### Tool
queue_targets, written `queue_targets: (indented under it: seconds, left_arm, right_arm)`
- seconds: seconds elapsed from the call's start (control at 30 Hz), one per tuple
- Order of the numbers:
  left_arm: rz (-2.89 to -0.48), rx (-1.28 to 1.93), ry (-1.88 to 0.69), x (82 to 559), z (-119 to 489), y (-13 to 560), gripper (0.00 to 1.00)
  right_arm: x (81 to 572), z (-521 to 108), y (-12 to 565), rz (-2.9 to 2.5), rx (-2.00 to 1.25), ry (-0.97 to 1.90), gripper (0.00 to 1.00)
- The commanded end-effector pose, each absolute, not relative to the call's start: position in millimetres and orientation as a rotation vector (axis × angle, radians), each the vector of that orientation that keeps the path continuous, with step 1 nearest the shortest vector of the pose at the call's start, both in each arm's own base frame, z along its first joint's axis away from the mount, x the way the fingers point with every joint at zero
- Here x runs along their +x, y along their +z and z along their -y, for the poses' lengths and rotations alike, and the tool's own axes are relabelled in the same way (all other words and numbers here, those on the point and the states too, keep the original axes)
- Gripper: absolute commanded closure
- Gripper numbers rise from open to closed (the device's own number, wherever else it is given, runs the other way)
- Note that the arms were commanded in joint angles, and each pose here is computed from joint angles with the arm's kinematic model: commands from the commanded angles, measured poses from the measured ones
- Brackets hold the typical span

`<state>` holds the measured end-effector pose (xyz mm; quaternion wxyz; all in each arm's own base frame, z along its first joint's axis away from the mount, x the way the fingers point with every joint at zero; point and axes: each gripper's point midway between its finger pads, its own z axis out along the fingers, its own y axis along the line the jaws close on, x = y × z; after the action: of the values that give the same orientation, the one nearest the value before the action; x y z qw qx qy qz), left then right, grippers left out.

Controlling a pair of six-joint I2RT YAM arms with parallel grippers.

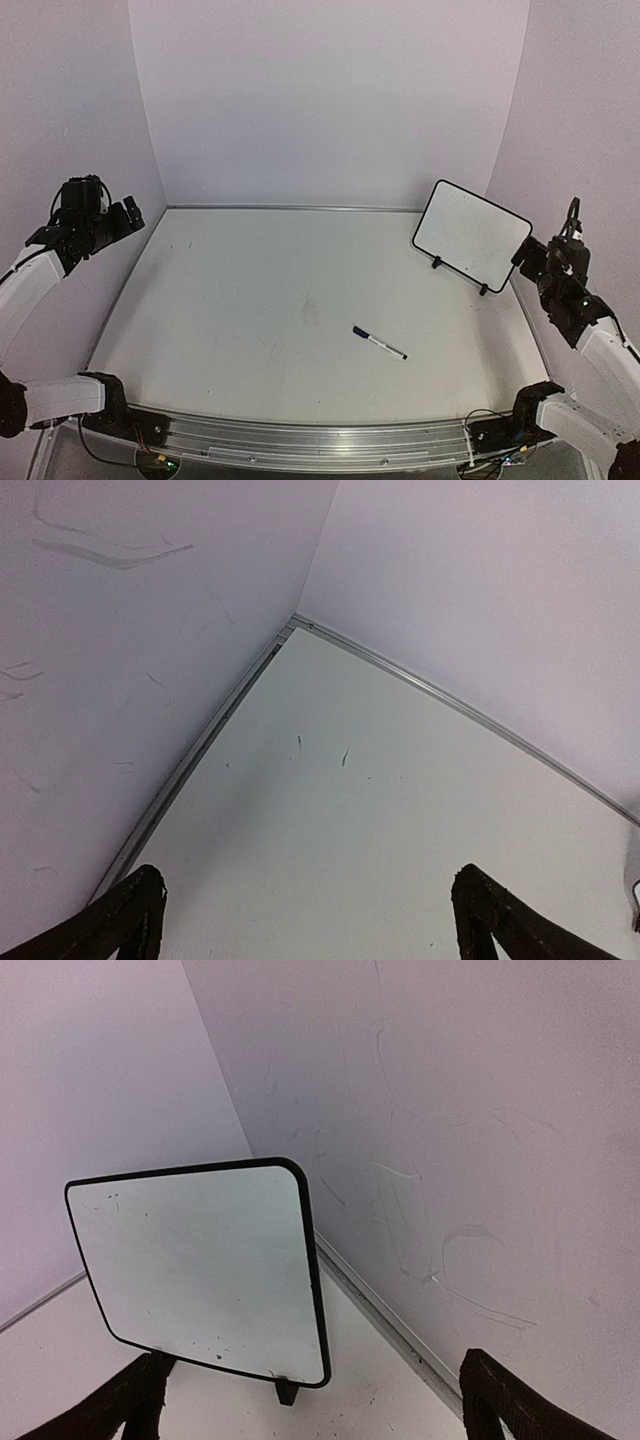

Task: Write a sentence on the whiteboard
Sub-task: Pick up the whiteboard stand from the corner of the board.

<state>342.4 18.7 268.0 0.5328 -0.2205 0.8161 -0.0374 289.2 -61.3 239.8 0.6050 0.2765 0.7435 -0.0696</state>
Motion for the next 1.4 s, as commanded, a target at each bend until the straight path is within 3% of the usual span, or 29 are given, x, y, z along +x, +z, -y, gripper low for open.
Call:
queue_targets:
  seconds: [0.0, 0.27, 0.7, 0.97, 1.1, 1.37]
  left_arm:
    - [-2.056, -0.447, -0.081, 330, -11, 295, 0.01]
    - [-2.116, -0.294, 0.070, 333, -18, 308, 0.01]
    - [-2.109, -0.138, -0.030, 331, 5, 272, 0.00]
    - [-2.118, -0.105, -0.109, 331, 17, 268, 0.00]
    - [-2.117, -0.102, -0.115, 331, 18, 269, 0.00]
    - [-2.120, -0.101, -0.118, 331, 18, 267, 0.01]
  right_arm:
    - [291, 51, 229, -1.828, 0.588, -0.135, 0.02]
    - [318, 32, 194, -2.049, 0.677, -0.045, 0.09]
    - [358, 11, 114, -2.253, 0.805, -0.182, 0.18]
    - [379, 21, 77, -2.299, 0.847, -0.250, 0.30]
    - [393, 22, 55, -2.352, 0.830, -0.241, 0.46]
    - [396, 33, 34, -2.371, 0.858, -0.282, 0.55]
